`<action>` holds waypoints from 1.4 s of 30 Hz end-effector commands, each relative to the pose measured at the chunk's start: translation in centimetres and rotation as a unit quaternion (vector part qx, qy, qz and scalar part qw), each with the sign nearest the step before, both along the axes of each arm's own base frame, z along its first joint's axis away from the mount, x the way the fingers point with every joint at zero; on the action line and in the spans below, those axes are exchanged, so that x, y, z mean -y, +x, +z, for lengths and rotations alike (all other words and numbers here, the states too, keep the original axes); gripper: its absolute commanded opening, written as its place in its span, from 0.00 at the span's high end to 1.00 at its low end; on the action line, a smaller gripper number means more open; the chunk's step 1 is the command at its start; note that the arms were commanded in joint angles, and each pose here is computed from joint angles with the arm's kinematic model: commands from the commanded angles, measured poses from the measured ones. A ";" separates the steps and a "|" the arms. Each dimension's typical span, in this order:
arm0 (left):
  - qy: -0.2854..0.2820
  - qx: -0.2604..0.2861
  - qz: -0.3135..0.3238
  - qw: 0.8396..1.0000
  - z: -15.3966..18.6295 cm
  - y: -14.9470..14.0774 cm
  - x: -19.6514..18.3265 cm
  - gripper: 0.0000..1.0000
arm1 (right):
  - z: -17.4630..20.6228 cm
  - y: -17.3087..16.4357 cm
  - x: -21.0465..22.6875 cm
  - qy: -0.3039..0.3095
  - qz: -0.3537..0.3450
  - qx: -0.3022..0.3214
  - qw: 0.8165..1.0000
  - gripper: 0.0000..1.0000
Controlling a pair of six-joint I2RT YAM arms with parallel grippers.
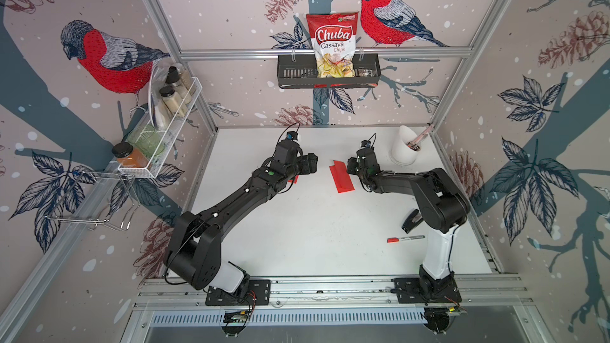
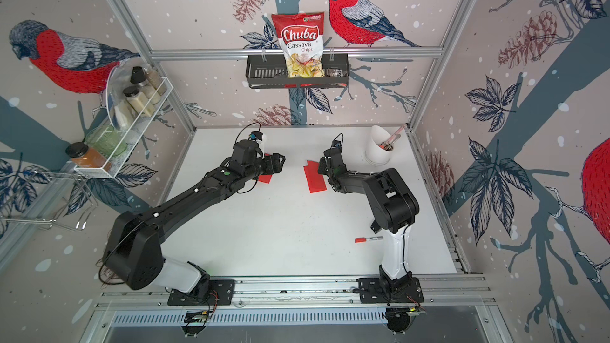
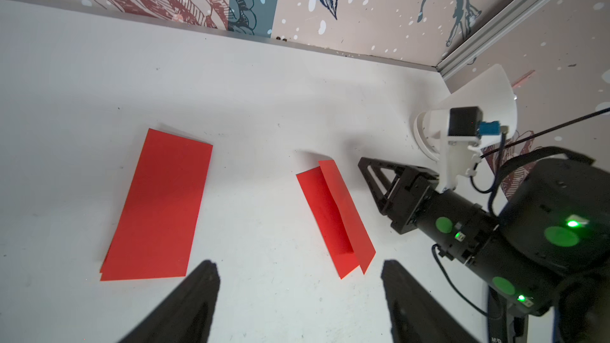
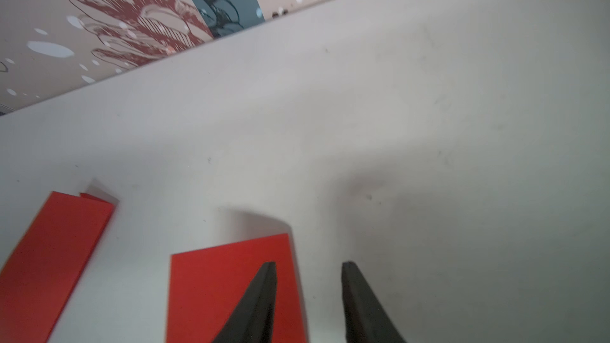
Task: Fold the square paper along the opposite sides
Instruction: Place the paper at the center of the board, then reset both arms
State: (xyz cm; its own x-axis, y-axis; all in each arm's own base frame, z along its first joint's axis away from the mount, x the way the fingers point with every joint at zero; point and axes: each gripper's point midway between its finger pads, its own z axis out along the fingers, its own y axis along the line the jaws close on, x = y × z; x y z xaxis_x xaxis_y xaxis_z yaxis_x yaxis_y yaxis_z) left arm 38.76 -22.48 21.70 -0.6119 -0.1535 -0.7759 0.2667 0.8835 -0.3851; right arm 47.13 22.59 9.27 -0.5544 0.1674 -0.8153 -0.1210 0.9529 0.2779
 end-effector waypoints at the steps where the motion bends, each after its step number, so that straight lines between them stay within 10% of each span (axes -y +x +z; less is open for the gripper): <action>1: -0.015 0.119 0.008 0.993 5.2 -0.6 -1.2 0.03 | 8.1 -1.2 1.4 -0.042 -0.001 0.114 0.993 0.42; 4: -0.028 0.233 0.026 0.972 8.0 -3.5 -4.0 0.03 | 13.8 -5.4 6.1 -0.063 -0.069 0.214 0.972 0.05; 10: 0.021 0.368 0.296 0.881 2.3 -9.8 -18.2 0.02 | 11.3 -12.0 15.1 -0.176 -0.131 0.212 0.952 0.00; 12: 0.149 0.311 0.260 0.902 -1.5 -8.8 -18.3 0.01 | 8.8 -13.6 18.0 -0.173 -0.162 0.208 0.949 0.00; 20: 0.267 0.241 0.178 0.916 -7.9 -5.1 -20.1 0.01 | 6.2 -13.3 21.9 -0.195 -0.197 0.238 0.931 0.00; 27: 0.191 0.265 0.169 0.930 -7.7 -1.8 -20.9 0.02 | 6.6 -14.9 24.8 -0.127 -0.219 0.313 0.915 0.00; 32: 0.169 0.222 0.201 0.939 -9.5 -0.4 -23.0 0.02 | 3.7 -10.6 24.7 -0.125 -0.184 0.221 0.950 0.00; 42: 0.158 0.234 0.213 0.935 -9.2 -0.2 -23.5 0.03 | 2.9 -9.5 24.2 -0.123 -0.160 0.197 0.959 0.00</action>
